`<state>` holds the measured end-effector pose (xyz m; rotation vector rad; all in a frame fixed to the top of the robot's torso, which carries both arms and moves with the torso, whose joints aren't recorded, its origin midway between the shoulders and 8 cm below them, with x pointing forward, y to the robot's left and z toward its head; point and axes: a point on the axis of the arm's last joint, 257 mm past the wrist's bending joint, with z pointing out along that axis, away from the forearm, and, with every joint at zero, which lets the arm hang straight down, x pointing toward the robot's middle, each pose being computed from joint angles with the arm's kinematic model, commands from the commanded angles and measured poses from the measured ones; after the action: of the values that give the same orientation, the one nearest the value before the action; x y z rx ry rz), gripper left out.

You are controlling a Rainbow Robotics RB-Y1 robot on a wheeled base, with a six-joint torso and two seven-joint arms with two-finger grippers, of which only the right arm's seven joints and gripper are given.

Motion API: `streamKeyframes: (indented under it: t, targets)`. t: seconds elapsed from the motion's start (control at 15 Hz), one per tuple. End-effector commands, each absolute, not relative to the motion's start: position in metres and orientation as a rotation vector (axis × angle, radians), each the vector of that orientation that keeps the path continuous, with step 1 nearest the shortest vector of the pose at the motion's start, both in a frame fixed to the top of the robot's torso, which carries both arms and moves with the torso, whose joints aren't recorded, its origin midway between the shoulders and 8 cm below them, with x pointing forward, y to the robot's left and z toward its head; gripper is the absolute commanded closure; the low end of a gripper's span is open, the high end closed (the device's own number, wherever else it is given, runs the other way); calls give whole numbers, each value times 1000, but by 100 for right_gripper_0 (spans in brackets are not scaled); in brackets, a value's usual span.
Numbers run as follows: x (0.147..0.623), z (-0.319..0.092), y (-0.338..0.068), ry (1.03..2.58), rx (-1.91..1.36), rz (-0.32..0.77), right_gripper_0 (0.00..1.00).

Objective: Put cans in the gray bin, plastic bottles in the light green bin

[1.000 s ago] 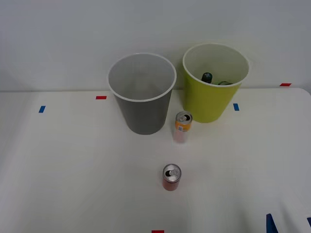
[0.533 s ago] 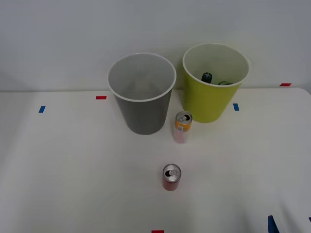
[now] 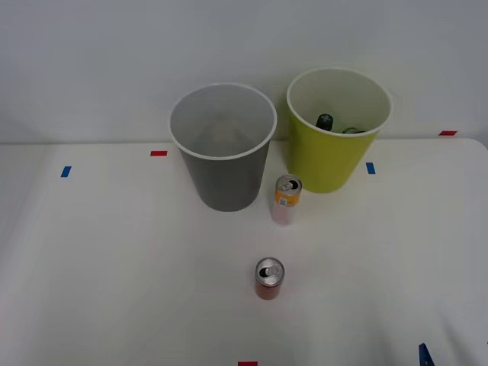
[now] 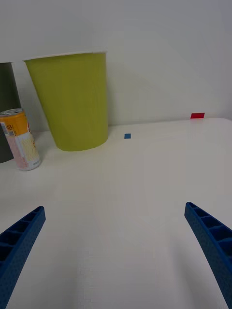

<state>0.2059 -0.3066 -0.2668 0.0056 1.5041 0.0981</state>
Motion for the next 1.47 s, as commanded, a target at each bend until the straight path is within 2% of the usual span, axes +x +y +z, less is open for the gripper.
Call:
streamKeyframes:
  t: [0.07, 1.47]
  targets:
    - [205, -267, -307, 1507, 2, 101, 0]
    - [203, -264, -311, 1504, -27, 90, 0]
